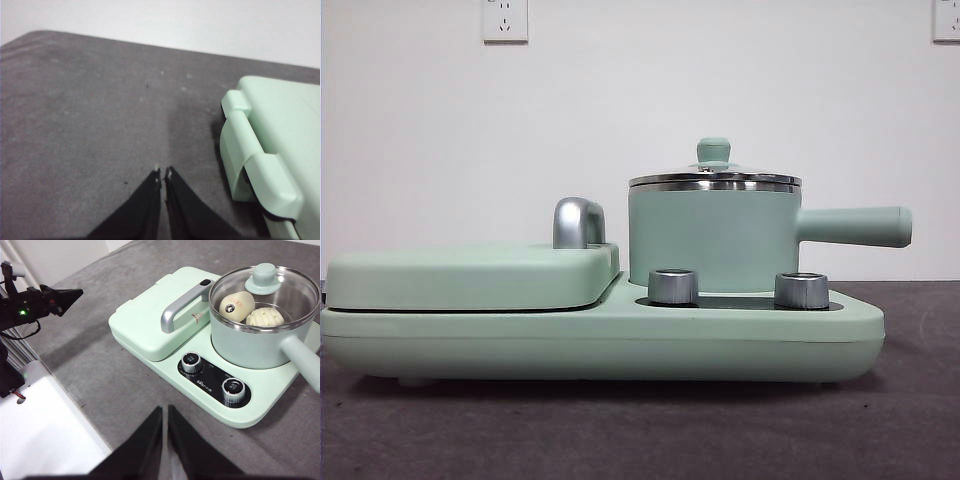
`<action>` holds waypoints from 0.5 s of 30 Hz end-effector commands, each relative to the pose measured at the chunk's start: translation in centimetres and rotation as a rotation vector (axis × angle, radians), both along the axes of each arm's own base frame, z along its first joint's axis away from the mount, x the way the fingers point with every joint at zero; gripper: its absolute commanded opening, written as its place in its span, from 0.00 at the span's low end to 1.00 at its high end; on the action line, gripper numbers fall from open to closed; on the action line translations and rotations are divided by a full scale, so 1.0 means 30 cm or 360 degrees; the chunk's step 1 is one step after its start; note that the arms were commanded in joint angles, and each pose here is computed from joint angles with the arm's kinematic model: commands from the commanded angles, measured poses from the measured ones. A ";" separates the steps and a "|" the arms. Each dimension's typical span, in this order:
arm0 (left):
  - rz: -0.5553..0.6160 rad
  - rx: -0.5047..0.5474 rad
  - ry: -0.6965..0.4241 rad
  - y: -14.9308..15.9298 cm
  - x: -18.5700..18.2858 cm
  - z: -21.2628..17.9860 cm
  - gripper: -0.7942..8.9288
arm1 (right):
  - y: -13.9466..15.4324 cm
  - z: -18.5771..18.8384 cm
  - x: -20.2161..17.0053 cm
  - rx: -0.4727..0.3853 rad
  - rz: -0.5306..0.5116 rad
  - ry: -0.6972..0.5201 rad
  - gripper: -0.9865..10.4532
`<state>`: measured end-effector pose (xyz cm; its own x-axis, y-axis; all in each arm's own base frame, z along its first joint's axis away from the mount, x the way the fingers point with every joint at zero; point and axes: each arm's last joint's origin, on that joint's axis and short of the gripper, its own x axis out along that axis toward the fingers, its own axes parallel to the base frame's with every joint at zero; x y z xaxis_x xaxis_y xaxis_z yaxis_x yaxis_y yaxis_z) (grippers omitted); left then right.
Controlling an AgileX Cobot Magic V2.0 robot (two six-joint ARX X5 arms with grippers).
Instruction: Put the buns in a small steamer
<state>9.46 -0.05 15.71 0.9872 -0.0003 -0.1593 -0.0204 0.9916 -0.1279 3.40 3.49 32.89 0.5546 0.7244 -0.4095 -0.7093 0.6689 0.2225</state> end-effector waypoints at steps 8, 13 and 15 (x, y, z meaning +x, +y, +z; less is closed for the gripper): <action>0.0007 0.0017 0.0027 0.001 0.003 -0.025 0.10 | 0.001 0.008 0.000 0.0011 0.0015 -0.0023 0.10; 0.0007 0.0017 0.0027 0.001 0.003 -0.025 0.10 | 0.001 0.008 -0.001 0.0011 0.0015 -0.0023 0.10; 0.0007 0.0017 0.0027 0.001 0.003 -0.025 0.10 | 0.001 0.008 0.000 0.0011 0.0015 -0.0023 0.10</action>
